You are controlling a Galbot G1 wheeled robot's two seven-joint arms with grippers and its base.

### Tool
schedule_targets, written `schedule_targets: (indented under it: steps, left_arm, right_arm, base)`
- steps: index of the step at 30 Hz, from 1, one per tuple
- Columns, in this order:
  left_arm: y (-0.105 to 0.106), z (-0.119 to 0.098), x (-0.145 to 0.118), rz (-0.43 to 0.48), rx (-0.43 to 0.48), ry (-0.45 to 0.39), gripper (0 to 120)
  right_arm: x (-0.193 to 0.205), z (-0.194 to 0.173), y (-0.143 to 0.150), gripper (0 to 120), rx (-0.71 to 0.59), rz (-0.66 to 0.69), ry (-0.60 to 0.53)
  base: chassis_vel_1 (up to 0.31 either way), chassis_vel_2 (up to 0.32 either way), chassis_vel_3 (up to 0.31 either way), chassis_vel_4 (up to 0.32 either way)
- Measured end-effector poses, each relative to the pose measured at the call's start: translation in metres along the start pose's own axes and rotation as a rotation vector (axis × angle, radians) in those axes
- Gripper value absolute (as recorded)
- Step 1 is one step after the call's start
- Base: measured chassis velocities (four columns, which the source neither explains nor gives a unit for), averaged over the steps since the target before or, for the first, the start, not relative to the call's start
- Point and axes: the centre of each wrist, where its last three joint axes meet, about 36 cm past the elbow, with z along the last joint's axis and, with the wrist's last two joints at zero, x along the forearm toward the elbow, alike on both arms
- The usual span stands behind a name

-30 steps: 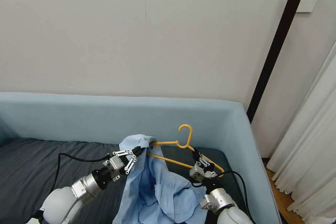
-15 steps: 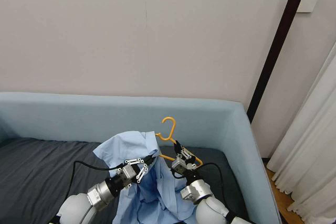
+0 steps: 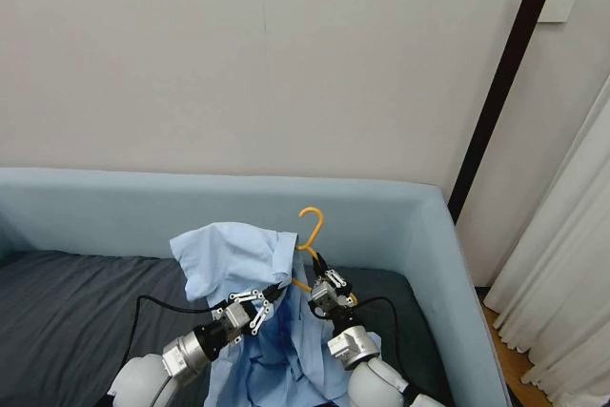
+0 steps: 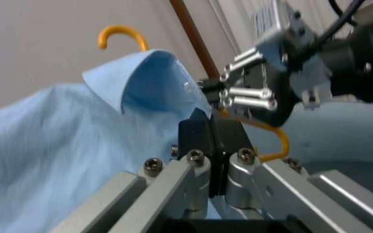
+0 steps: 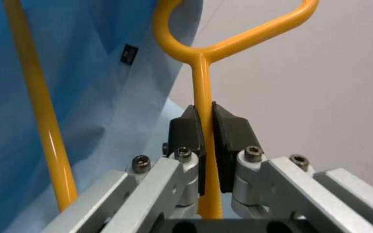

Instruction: Pick up the clothes from the sofa and hang them on the clothes hanger.

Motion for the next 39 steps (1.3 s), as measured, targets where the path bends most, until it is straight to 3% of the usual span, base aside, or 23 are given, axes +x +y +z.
schedule_targets:
  steps: [5,11,13,14,15,19,21,24,25,28,33,35,38,39]
  left_arm:
    - [-0.003,0.0,0.007,-0.034,0.008,-0.006,8]
    - [0.011,-0.012,0.045,0.026,-0.042,0.008,32]
    - [0.033,-0.018,0.057,0.062,-0.059,0.011,41]
    - [0.033,-0.018,0.057,0.062,-0.059,0.011,41]
    - [0.047,-0.023,0.059,0.073,-0.057,0.005,43]
    - [0.105,-0.065,0.052,0.087,-0.036,-0.045,63]
    - [0.11,-0.069,0.05,0.087,-0.032,-0.045,67]
    - [0.163,-0.099,0.038,0.093,-0.017,-0.021,81]
    - [0.163,-0.099,0.038,0.093,-0.017,-0.021,81]
    - [0.199,-0.112,0.04,0.127,-0.004,0.046,94]
    - [0.227,-0.104,0.059,0.204,0.04,0.166,100]
    - [0.23,-0.099,0.06,0.221,0.05,0.179,100]
    - [0.238,-0.066,0.054,0.322,0.113,0.223,100]
    - [0.238,-0.066,0.054,0.322,0.113,0.223,100]
  right_arm:
    - [-0.004,-0.001,-0.012,4,-0.002,0.0,-0.041]
    - [-0.015,0.008,-0.029,4,0.073,0.015,-0.126]
    - [-0.009,0.019,-0.04,4,0.112,0.024,-0.142]
    - [-0.009,0.019,-0.04,4,0.112,0.024,-0.142]
    - [-0.006,0.024,-0.044,4,0.132,0.025,-0.147]
    - [-0.005,0.041,-0.047,4,0.2,0.018,-0.175]
    - [-0.005,0.042,-0.047,4,0.207,0.016,-0.18]
    - [-0.009,0.052,-0.04,4,0.262,-0.01,-0.204]
    - [-0.009,0.052,-0.04,4,0.262,-0.01,-0.204]
    - [-0.017,0.054,-0.026,4,0.276,-0.045,-0.224]
    - [-0.027,0.045,-0.005,4,0.267,-0.084,-0.265]
    - [-0.028,0.044,-0.003,4,0.266,-0.086,-0.269]
    - [-0.027,0.039,0.0,4,0.275,-0.086,-0.293]
    - [-0.027,0.039,0.0,4,0.275,-0.086,-0.293]
  base:
    - [0.0,0.0,0.0,0.0]
    - [0.0,0.0,0.0,0.0]
    - [0.0,0.0,0.0,0.0]
    - [0.0,0.0,0.0,0.0]
    - [0.0,0.0,0.0,0.0]
    - [0.0,0.0,0.0,0.0]
    - [0.0,0.0,0.0,0.0]
    - [0.0,0.0,0.0,0.0]
    - [0.0,0.0,0.0,0.0]
    - [0.0,0.0,0.0,0.0]
    - [0.0,0.0,0.0,0.0]
    - [0.0,0.0,0.0,0.0]
    - [0.0,0.0,0.0,0.0]
    - [0.0,0.0,0.0,0.0]
